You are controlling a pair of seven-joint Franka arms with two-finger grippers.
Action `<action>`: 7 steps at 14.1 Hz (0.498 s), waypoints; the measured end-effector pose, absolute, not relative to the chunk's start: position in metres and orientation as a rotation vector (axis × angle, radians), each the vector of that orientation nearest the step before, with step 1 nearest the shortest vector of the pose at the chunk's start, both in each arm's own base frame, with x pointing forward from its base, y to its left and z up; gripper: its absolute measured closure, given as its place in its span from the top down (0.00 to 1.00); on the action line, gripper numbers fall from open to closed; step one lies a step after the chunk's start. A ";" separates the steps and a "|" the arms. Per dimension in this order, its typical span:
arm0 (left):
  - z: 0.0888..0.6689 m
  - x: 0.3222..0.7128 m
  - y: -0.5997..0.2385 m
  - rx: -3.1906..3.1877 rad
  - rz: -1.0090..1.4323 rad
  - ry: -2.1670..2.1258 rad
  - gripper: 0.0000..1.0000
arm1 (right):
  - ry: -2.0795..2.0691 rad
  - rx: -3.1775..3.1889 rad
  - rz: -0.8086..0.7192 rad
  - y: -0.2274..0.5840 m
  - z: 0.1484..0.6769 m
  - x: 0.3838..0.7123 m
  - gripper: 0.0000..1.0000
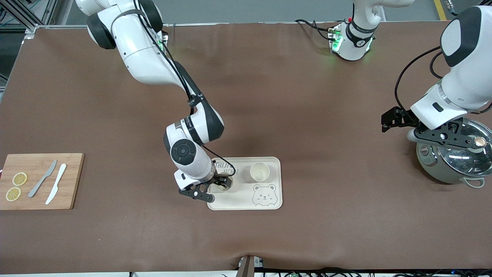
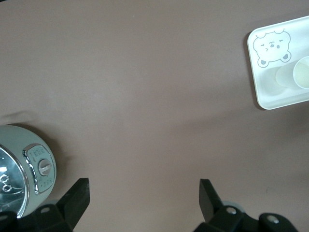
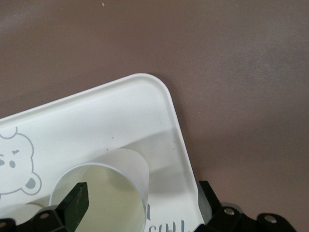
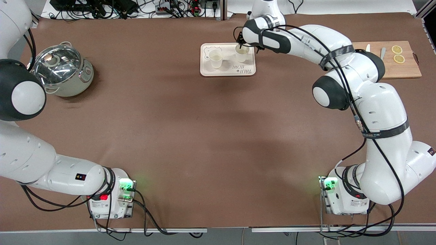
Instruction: Place white IKEA cup upright on tray with both arms
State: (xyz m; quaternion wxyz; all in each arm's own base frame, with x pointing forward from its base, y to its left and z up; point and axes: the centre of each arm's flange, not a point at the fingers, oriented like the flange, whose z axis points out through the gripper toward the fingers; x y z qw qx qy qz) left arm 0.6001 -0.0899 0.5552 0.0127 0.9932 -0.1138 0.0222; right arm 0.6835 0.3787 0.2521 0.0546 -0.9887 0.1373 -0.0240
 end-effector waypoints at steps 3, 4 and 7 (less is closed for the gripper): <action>0.567 0.598 -0.077 3.097 0.100 -0.326 1.00 | 0.397 -3.036 0.006 0.374 0.304 0.677 1.00; 0.570 0.597 -0.073 3.096 0.108 -0.317 1.00 | 0.380 -3.050 0.031 0.371 0.330 0.672 1.00; 0.572 0.598 -0.063 3.076 0.114 -0.284 1.00 | 0.359 -3.073 0.092 0.352 0.436 0.649 1.00</action>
